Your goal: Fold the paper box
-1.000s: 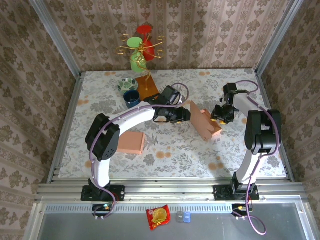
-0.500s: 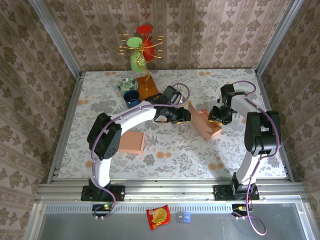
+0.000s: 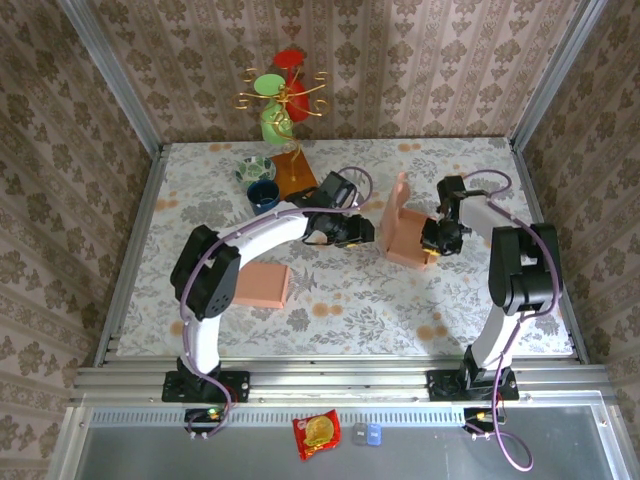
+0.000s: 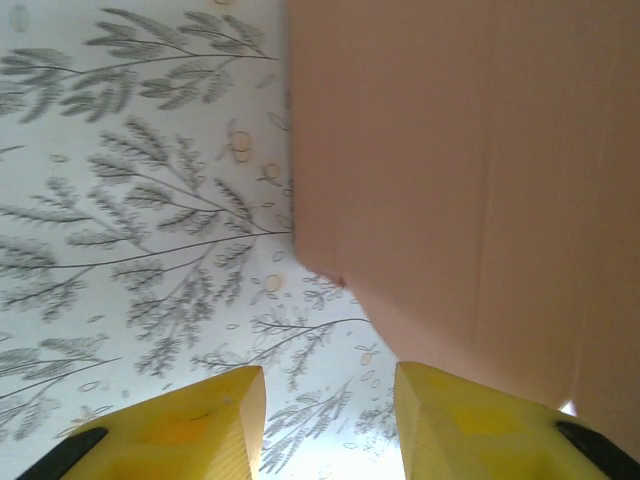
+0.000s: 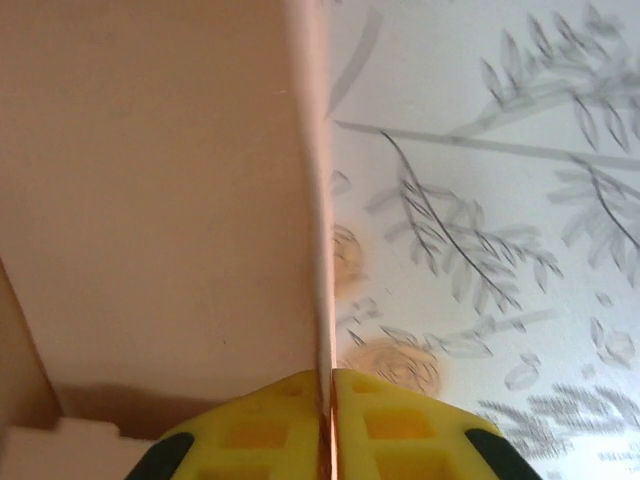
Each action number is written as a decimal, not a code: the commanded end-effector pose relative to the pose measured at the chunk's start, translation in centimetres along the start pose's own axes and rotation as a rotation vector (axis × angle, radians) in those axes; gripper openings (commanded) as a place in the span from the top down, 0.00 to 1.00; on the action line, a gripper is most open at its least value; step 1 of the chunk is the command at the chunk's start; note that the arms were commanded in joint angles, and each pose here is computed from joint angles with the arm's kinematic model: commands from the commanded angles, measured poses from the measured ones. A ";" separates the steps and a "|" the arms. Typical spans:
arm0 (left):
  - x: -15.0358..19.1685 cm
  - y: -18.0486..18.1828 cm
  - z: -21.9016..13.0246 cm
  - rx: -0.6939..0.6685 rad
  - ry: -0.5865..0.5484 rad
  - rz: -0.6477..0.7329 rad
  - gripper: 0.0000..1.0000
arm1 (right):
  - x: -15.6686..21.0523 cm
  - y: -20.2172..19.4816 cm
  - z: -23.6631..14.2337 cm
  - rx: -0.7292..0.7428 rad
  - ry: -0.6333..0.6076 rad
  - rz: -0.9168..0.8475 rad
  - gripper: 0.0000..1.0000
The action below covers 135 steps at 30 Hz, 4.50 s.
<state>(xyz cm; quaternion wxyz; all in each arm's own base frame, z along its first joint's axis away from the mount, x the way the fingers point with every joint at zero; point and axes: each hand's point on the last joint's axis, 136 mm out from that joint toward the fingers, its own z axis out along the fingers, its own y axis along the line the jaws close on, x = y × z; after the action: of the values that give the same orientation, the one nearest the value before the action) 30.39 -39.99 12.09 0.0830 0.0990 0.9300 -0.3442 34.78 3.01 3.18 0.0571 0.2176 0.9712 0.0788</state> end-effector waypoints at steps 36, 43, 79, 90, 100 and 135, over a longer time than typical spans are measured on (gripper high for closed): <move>7.2 -1.2 1.7 -0.034 0.142 0.014 0.52 | 8.7 5.4 -3.5 -0.085 -0.091 0.842 0.54; 6.6 -1.3 3.8 -0.037 0.101 -0.035 0.53 | 7.9 5.0 -6.3 -0.151 -0.152 0.723 0.52; 3.9 -2.3 4.3 0.252 -0.203 -0.003 0.58 | 8.8 4.0 -10.5 -0.460 -0.145 0.302 0.51; 3.3 0.5 3.5 0.285 -0.179 -0.066 0.62 | 8.7 -1.6 -8.1 -0.213 -0.128 0.147 0.55; 4.1 0.5 4.4 0.305 -0.122 -0.077 0.63 | 6.0 -3.5 -5.0 -0.147 -0.129 0.104 0.59; 4.9 2.2 7.3 0.311 -0.081 -0.127 0.76 | 6.3 -3.0 -3.1 -0.184 -0.085 0.131 0.67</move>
<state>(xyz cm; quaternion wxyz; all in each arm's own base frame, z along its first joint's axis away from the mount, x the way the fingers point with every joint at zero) 27.32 -42.64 5.47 0.0971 0.0325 0.8584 -0.5026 27.80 2.49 5.70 0.1231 0.2760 0.9404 0.1561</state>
